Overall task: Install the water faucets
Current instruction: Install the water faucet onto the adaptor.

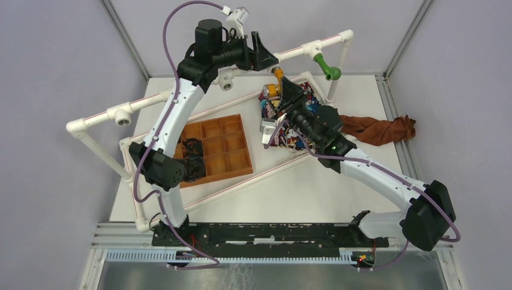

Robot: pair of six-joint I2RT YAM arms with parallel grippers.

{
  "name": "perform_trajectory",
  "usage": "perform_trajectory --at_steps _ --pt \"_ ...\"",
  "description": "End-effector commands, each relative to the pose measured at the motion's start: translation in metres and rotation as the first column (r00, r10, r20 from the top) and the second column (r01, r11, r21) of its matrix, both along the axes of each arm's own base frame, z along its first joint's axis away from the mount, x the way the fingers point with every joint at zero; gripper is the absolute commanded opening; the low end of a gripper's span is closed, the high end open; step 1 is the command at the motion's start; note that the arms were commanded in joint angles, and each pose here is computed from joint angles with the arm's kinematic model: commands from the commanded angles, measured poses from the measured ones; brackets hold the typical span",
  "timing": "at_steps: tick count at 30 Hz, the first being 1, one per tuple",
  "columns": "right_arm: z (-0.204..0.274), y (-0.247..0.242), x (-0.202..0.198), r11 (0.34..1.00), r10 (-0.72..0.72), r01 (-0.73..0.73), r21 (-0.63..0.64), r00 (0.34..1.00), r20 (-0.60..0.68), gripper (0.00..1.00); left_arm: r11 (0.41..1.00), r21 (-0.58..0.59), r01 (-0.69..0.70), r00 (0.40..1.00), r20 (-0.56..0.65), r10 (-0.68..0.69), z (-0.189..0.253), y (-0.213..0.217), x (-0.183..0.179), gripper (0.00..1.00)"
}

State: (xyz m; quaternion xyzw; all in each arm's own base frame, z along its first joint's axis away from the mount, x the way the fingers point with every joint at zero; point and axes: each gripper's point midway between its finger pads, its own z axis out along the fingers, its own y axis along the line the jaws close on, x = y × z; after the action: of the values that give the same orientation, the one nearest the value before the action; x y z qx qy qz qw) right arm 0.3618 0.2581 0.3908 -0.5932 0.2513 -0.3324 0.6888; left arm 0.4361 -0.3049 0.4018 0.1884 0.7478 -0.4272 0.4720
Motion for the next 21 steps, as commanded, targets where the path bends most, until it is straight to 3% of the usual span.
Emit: perform_trajectory --at_steps 1,16,21 --pt "0.028 0.004 -0.001 0.998 0.028 -0.031 0.048 0.998 0.055 0.00 0.996 0.086 -0.013 0.982 -0.187 0.029 -0.068 0.008 0.012 0.88" --pt "0.014 0.010 0.006 0.999 0.034 -0.035 0.032 0.999 0.036 0.00 0.995 0.096 0.005 0.981 -0.193 0.014 -0.072 0.008 0.008 0.87" --pt "0.024 0.011 0.009 0.994 0.069 -0.068 0.084 0.998 -0.010 0.00 0.994 0.105 0.021 0.982 -0.191 0.000 -0.073 0.008 0.005 0.88"
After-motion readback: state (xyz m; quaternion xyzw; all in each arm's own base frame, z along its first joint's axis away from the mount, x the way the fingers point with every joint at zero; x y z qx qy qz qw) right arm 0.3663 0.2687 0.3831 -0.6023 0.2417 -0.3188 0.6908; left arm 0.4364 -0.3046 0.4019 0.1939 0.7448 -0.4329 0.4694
